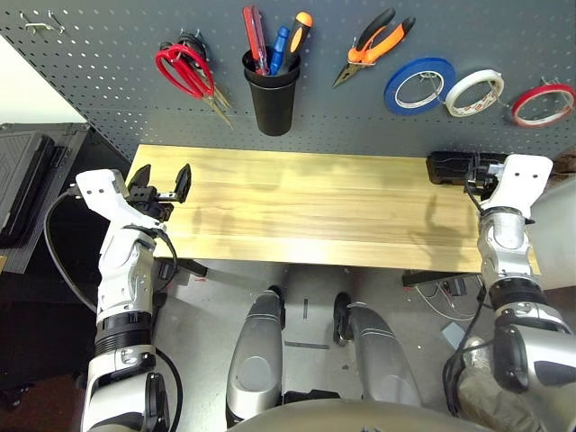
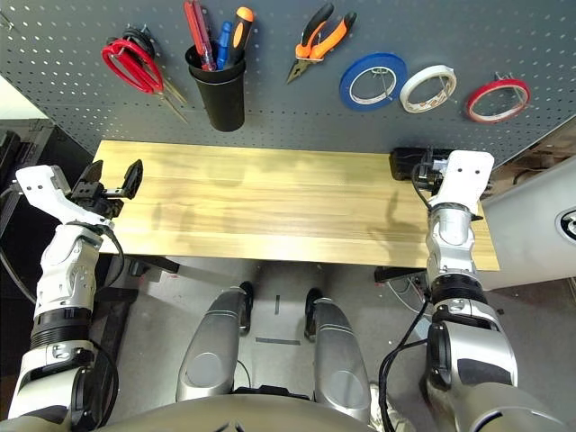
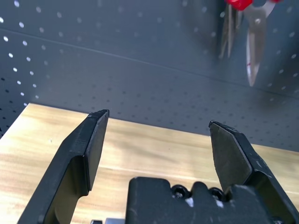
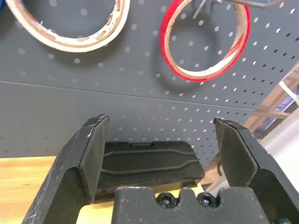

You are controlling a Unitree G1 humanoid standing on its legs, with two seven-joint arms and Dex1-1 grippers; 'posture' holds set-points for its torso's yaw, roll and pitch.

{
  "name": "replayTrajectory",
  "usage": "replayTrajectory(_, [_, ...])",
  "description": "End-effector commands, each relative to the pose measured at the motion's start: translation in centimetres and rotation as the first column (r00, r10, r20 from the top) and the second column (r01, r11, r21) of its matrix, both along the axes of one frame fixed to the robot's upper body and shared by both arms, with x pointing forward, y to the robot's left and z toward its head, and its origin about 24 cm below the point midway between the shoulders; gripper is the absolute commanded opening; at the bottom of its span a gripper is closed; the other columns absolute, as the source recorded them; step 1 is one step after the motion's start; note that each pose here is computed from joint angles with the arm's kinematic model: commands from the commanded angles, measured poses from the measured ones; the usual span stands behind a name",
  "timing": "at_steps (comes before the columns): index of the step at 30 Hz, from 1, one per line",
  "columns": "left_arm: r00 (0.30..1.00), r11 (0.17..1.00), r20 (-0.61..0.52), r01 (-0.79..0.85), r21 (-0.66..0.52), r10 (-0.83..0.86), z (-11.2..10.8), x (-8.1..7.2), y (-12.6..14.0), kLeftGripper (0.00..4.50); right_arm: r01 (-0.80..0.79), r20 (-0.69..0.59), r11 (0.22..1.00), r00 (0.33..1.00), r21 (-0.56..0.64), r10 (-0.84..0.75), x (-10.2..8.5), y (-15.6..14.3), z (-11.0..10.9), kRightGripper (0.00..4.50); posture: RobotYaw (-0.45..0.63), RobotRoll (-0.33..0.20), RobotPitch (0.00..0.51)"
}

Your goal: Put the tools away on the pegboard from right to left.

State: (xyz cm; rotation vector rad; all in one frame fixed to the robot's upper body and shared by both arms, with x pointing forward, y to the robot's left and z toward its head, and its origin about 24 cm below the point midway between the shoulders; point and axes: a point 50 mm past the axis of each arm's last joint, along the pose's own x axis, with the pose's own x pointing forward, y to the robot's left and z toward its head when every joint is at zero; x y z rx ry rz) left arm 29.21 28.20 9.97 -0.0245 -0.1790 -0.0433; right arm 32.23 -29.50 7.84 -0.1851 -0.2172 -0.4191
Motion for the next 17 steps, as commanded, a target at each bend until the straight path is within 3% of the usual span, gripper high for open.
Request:
replayTrajectory(1, [0.999, 0.999, -0.02, -0.036, -0.003, 0.036, -0.6, -0.4, 0.8, 4.46, 0.029, -0.008, 1.0, 1.0, -0.006, -0.029, -0.5, -0.8, -0.3, 4.5, 0.27, 0.0, 0.244])
replayTrajectory(17, [0.995, 0.995, -0.007, -0.096, 0.014, 0.096, -0.3, -1.1, 1.8, 4.46, -0.04, -0.025, 0.999, 0.999, 0.014, 0.04, 0.7, 0.7, -0.7, 4.5, 0.32, 0.0, 0.228])
